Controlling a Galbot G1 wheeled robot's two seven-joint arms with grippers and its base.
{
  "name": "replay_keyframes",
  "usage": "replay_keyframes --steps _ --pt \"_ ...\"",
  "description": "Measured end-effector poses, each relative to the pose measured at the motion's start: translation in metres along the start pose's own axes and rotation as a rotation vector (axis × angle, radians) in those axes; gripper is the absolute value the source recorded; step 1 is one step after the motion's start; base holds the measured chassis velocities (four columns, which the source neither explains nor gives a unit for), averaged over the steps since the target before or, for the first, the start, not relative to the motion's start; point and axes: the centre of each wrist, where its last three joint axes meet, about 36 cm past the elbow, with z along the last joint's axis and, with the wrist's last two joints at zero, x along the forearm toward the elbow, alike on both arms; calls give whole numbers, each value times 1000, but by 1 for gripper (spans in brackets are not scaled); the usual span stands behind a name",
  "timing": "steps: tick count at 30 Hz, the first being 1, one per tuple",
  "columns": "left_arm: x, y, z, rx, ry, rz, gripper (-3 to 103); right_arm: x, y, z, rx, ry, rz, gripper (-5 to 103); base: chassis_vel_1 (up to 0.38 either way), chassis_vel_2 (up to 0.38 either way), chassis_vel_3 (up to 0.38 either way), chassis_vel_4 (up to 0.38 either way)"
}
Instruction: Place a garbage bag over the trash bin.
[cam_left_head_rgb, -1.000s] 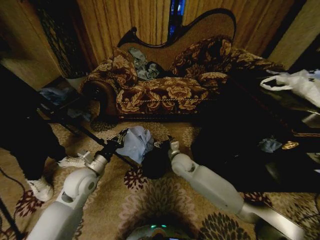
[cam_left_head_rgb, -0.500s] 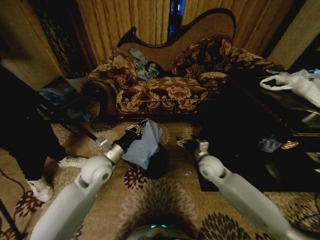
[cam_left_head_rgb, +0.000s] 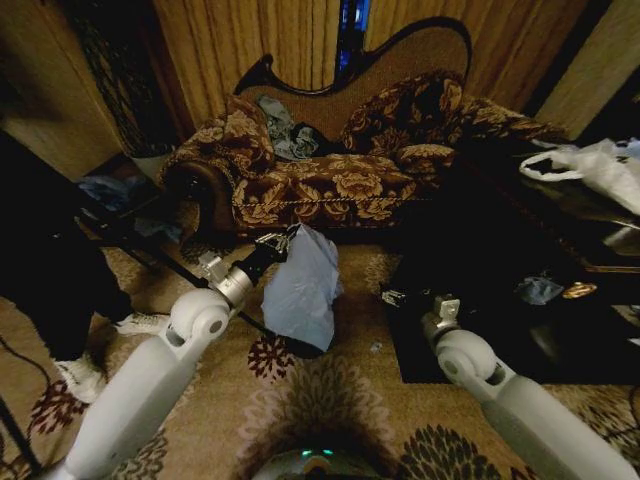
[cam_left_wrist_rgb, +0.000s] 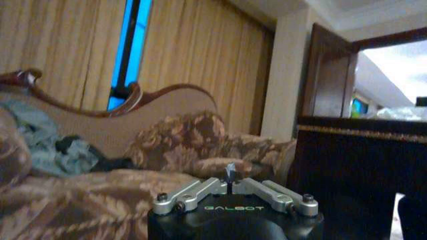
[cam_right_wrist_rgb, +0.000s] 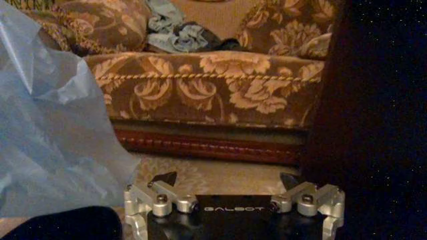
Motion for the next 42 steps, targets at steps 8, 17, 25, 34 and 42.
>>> replay_keyframes --steps 8,17,25,34,42 --pt "-43 12 -2 61 -80 113 0 20 -19 0 8 -1 -3 100 0 0 0 0" --pt "-65 -2 31 121 -84 145 0 32 -13 -7 -11 -17 -54 100 0 0 0 0" --pt "-51 -4 38 108 -59 170 0 43 8 -9 -78 -60 -146 93 0 0 0 0" --pt "-36 6 35 75 -34 184 0 26 8 4 -147 -82 -262 68 0 0 0 0" --pt "-15 4 49 87 -13 196 0 30 0 -5 -185 -92 -287 48 0 0 0 0"
